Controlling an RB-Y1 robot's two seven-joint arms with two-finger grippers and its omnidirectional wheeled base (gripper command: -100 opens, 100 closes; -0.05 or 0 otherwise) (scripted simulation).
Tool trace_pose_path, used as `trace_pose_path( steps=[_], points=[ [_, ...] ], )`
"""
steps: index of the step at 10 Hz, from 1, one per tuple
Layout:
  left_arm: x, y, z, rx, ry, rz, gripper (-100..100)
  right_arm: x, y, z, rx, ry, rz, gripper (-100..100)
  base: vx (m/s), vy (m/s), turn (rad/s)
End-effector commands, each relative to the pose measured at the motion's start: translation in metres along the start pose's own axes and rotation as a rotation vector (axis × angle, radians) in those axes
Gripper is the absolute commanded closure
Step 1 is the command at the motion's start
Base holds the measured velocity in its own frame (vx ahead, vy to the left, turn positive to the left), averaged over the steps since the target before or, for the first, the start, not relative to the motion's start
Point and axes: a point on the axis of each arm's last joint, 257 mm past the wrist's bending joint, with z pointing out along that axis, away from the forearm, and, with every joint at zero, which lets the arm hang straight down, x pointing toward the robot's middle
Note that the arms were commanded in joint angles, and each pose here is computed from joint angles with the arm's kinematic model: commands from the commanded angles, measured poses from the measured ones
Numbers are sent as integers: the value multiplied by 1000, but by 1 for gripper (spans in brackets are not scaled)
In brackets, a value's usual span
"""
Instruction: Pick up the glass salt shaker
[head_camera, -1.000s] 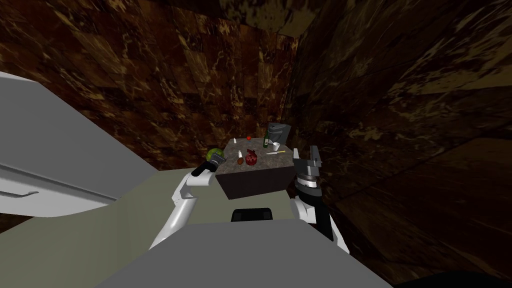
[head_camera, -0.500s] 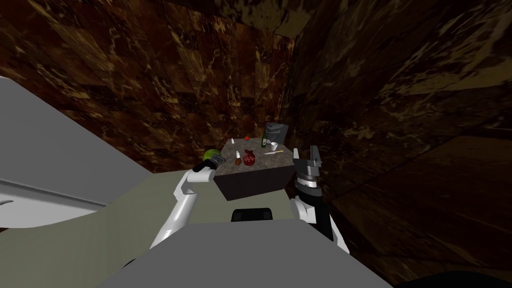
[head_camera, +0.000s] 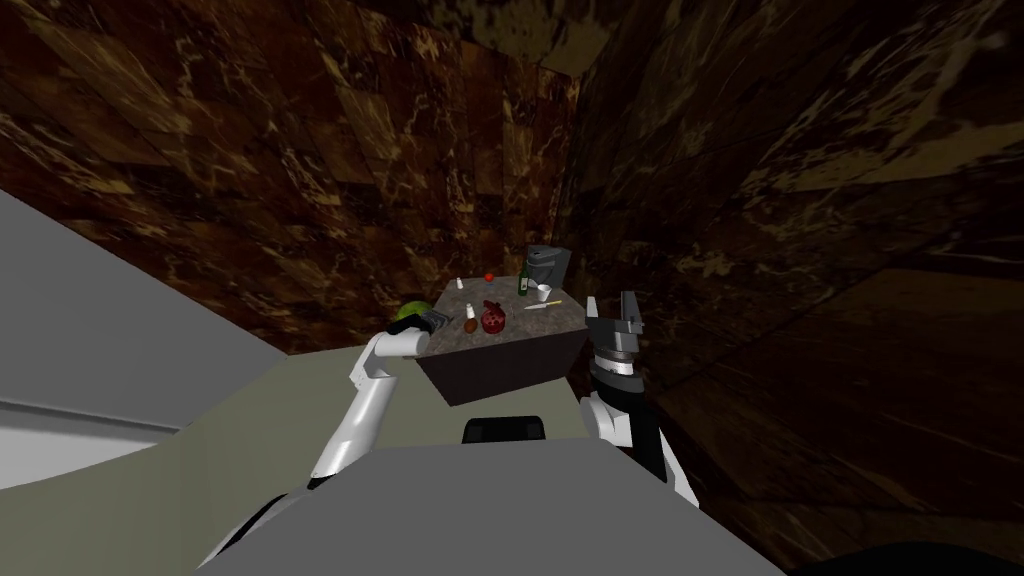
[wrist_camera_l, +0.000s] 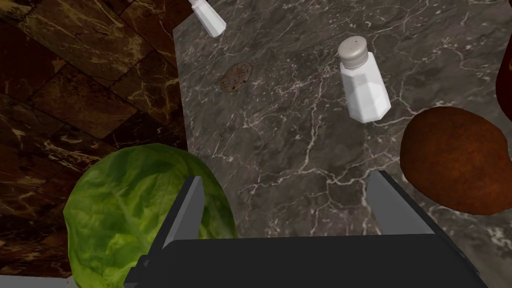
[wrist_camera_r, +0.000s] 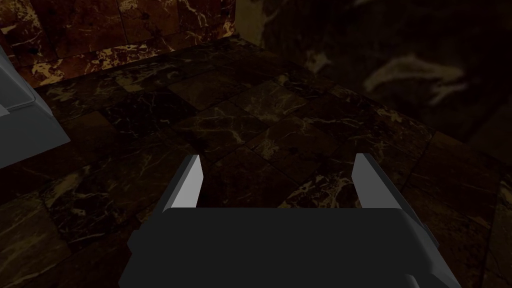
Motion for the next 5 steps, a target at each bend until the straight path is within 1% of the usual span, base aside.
trace_pose_path(
  steps=[1,2,3,4,5],
  points=[
    [-6,0,5,-20,-40,-52,-100,0,0,0,0,0,0,0,27,-20,-102],
    [-9,1,5,-25,-50,-52,-100,0,0,0,0,0,0,0,26,-10,-52],
    [-13,0,8,-41,-80,-96,-100,0,0,0,0,0,0,0,38,-15,-92],
    [-14,1,8,-43,-85,-96,-100,0,0,0,0,0,0,0,33,-14,-55],
    [-20,1,11,-61,-118,-137,-100,0,0,0,0,0,0,0,41,-11,-110]
  ],
)
